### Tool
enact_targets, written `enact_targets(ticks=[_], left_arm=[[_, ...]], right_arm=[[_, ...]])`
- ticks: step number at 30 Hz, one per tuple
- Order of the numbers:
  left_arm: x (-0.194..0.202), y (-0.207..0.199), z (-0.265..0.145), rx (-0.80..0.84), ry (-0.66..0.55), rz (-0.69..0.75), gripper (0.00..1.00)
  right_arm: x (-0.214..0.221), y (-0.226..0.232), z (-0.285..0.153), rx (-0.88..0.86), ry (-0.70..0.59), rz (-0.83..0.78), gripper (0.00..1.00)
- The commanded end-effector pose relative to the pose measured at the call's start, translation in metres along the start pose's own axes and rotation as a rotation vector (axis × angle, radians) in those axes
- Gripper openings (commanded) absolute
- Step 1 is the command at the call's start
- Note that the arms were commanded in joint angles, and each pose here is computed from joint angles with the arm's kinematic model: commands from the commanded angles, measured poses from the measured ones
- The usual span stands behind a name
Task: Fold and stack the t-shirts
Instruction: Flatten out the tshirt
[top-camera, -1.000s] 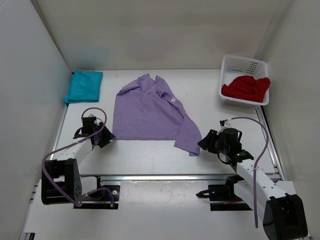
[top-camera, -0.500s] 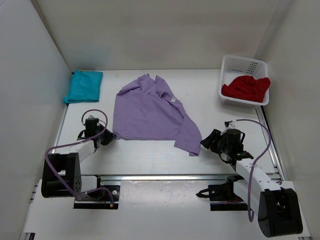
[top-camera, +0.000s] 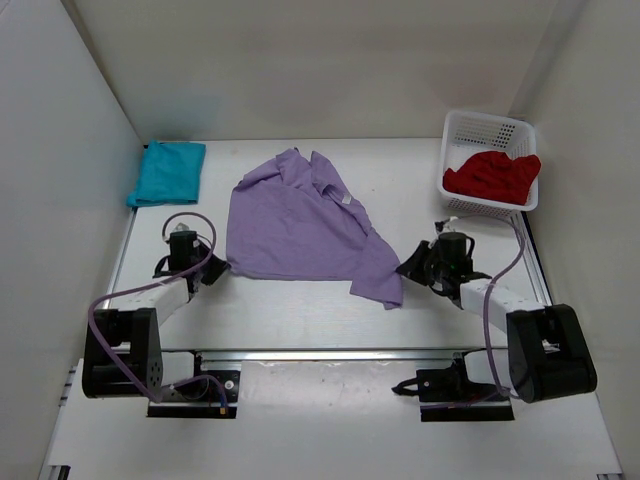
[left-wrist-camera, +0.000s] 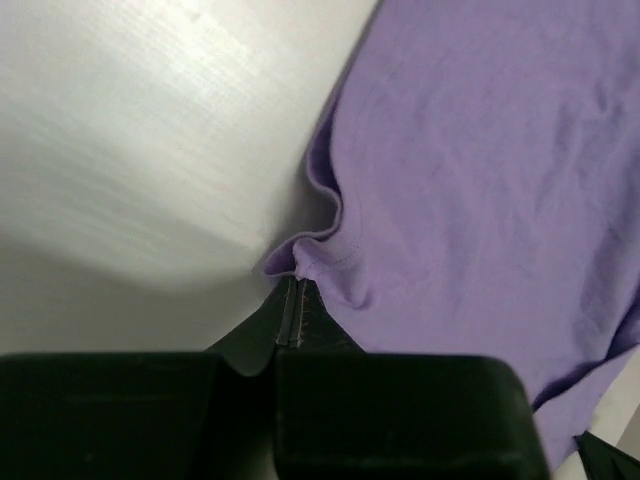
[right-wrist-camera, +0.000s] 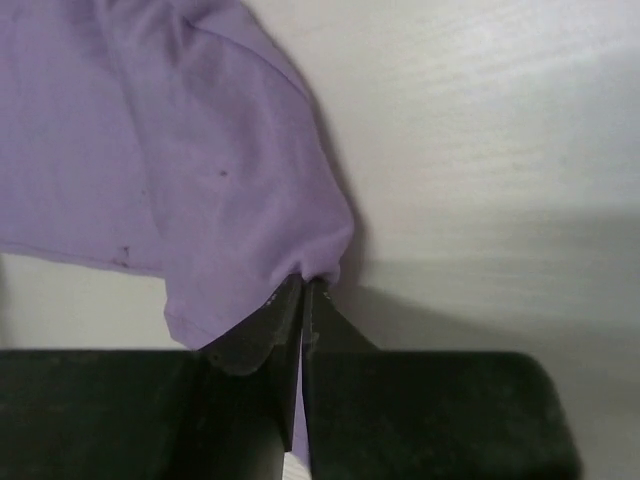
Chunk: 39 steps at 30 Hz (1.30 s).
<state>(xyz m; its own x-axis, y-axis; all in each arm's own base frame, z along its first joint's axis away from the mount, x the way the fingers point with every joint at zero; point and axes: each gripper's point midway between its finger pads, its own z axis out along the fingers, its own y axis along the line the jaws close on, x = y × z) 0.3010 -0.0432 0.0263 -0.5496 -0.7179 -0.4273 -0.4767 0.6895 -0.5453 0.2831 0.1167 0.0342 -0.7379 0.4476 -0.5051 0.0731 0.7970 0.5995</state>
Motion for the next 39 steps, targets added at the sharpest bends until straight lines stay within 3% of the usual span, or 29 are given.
enact_targets(ticks=[1, 4, 7, 11, 16, 17, 19, 23, 25, 27, 29, 32, 35, 39], left_arm=[[-0.032, -0.029, -0.010, 0.061, -0.087, 0.052, 0.00], [-0.044, -0.048, -0.013, 0.113, -0.098, 0.039, 0.00], [-0.054, -0.054, -0.016, 0.150, -0.089, 0.015, 0.00], [-0.044, -0.060, -0.013, 0.172, -0.049, 0.020, 0.00], [-0.044, -0.061, -0.011, 0.181, -0.030, 0.016, 0.00], [-0.043, -0.061, -0.011, 0.182, -0.028, 0.021, 0.00], [-0.039, -0.064, -0.011, 0.186, -0.015, 0.033, 0.00], [-0.038, -0.071, -0.012, 0.206, -0.010, 0.047, 0.00], [-0.037, -0.074, -0.014, 0.216, -0.012, 0.062, 0.00], [-0.025, -0.085, -0.018, 0.239, 0.010, 0.106, 0.00], [-0.026, -0.090, -0.020, 0.242, 0.001, 0.127, 0.00], [-0.017, -0.093, -0.023, 0.240, 0.010, 0.161, 0.00], [-0.010, -0.099, -0.025, 0.263, 0.018, 0.183, 0.00], [-0.004, -0.098, -0.024, 0.262, 0.023, 0.191, 0.00]], right_arm=[[-0.060, 0.064, -0.015, -0.060, -0.173, -0.202, 0.00], [-0.059, 0.105, -0.033, -0.075, -0.135, -0.317, 0.00], [-0.035, 0.082, -0.041, 0.008, -0.105, -0.305, 0.05], [-0.025, 0.011, -0.042, 0.031, -0.095, -0.073, 0.02], [-0.026, -0.026, -0.036, 0.001, -0.076, 0.113, 0.02], [-0.026, -0.025, -0.033, 0.021, -0.072, 0.099, 0.05], [-0.026, -0.023, -0.028, 0.059, -0.065, 0.053, 0.27], [-0.045, 0.002, -0.039, 0.217, -0.135, -0.187, 0.45], [-0.047, 0.016, -0.051, 0.257, -0.169, -0.278, 0.44], [-0.040, 0.026, -0.056, 0.260, -0.158, -0.348, 0.37], [-0.013, 0.036, -0.049, 0.231, -0.068, -0.409, 0.25], [0.042, 0.047, -0.031, 0.179, 0.096, -0.532, 0.17], [0.081, 0.058, -0.020, 0.147, 0.211, -0.603, 0.23], [0.087, 0.070, -0.010, 0.173, 0.197, -0.644, 0.35]])
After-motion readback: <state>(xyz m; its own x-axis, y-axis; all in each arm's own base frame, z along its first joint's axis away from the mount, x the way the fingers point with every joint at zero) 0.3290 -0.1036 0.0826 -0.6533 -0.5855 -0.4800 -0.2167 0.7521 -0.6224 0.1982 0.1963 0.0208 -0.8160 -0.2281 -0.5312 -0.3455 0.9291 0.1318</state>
